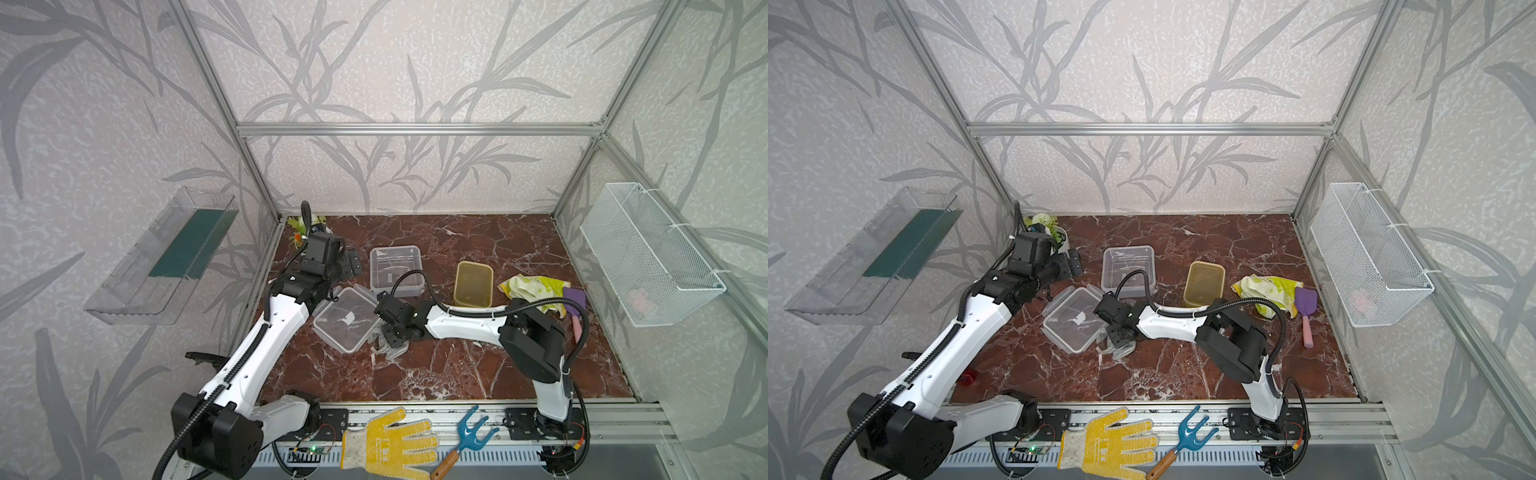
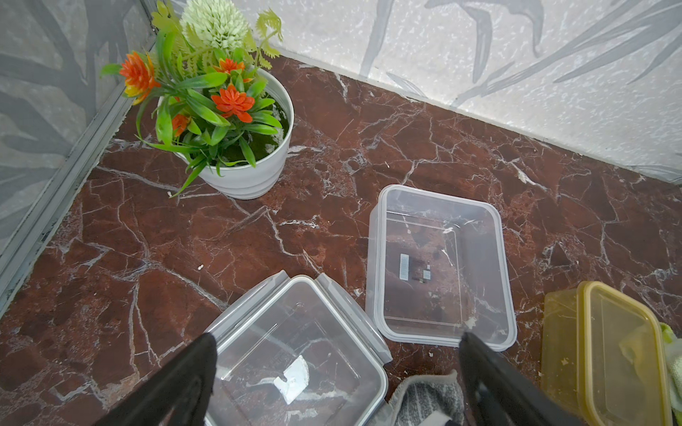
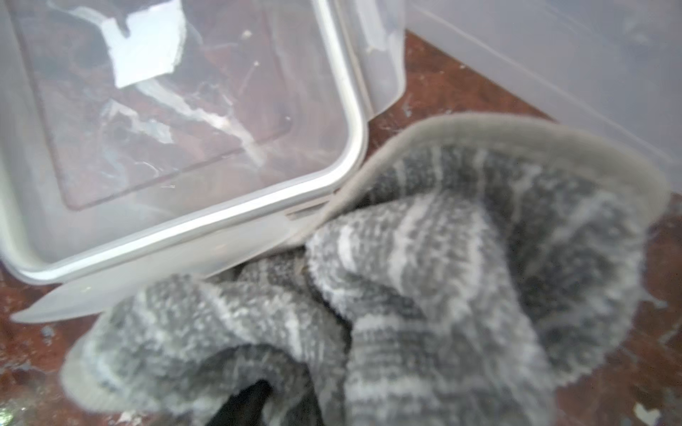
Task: Wipe the insides of the lunch boxes
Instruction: Place the cleaning item at the center of the board, then adjust the lunch box at the center of the board, then open the fastener of the lunch box.
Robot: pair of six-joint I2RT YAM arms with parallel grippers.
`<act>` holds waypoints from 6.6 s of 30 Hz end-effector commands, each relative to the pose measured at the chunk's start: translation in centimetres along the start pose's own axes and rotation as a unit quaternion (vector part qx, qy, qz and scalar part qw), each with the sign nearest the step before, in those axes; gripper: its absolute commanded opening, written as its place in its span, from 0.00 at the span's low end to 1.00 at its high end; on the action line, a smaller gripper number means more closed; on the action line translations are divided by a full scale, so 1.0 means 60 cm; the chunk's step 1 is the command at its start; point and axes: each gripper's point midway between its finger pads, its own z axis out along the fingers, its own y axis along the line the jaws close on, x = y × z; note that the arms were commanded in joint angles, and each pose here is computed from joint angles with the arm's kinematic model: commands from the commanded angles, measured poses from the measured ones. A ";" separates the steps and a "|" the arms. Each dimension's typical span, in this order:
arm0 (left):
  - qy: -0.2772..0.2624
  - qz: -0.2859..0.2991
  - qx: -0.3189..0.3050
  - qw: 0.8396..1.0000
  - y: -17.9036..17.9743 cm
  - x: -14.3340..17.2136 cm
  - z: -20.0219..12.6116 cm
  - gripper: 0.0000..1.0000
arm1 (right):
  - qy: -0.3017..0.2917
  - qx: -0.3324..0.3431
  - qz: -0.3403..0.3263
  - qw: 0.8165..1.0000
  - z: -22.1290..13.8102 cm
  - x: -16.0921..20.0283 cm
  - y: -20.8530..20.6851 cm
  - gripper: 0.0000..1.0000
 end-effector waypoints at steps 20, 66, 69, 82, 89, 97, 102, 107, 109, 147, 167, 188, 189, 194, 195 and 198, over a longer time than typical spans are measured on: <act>-0.018 0.017 0.011 1.000 -0.001 0.004 -0.022 0.99 | -0.024 0.050 -0.023 0.998 -0.108 -0.027 -0.043 0.99; -0.003 0.109 0.052 0.993 -0.131 0.056 0.004 1.00 | -0.236 0.125 0.107 0.958 -0.351 0.015 -0.371 1.00; 0.006 0.119 0.073 0.990 -0.162 0.068 0.013 0.99 | -0.236 0.137 0.143 0.951 -0.345 0.043 -0.408 1.00; 0.102 0.237 0.184 0.948 -0.377 0.161 0.066 0.91 | -0.225 -0.028 0.331 0.916 -0.256 0.104 -0.478 0.94; 0.175 0.282 0.215 0.919 -0.464 0.221 0.105 0.88 | -0.237 -0.072 0.357 0.901 -0.230 0.084 -0.485 0.90; 0.240 0.270 0.211 0.908 -0.494 0.285 0.145 0.83 | -0.207 -0.112 0.417 0.878 -0.179 0.087 -0.513 0.74; 0.282 0.253 0.218 0.899 -0.504 0.303 0.162 0.73 | -0.205 -0.134 0.433 0.867 -0.165 0.083 -0.510 0.69; 0.320 0.241 0.217 0.890 -0.508 0.325 0.183 0.65 | -0.207 -0.161 0.438 0.860 -0.152 0.086 -0.498 0.68; 0.322 0.236 0.213 0.892 -0.506 0.326 0.191 0.64 | -0.204 -0.178 0.451 0.851 -0.148 0.086 -0.491 0.64; 0.288 0.275 0.194 0.897 -0.477 0.268 0.193 0.62 | -0.214 -0.161 0.426 0.864 -0.175 0.097 -0.452 0.67; 0.309 0.251 0.224 0.890 -0.484 0.284 0.225 0.72 | -0.258 -0.236 0.463 0.814 -0.110 0.070 -0.480 0.46; 0.341 0.236 0.224 0.882 -0.467 0.304 0.256 0.66 | -0.299 -0.299 0.494 0.760 -0.072 0.062 -0.492 0.47; 0.342 0.236 0.224 0.881 -0.467 0.305 0.257 0.66 | -0.298 -0.300 0.495 0.759 -0.070 0.061 -0.493 0.47; 0.347 0.239 0.224 0.879 -0.465 0.311 0.260 0.65 | -0.301 -0.305 0.496 0.755 -0.074 0.053 -0.496 0.44; 0.350 0.238 0.225 0.877 -0.465 0.314 0.260 0.65 | -0.303 -0.307 0.494 0.755 -0.077 0.049 -0.496 0.44; 0.356 0.238 0.227 0.875 -0.466 0.322 0.262 0.64 | -0.308 -0.311 0.494 0.752 -0.082 0.040 -0.499 0.42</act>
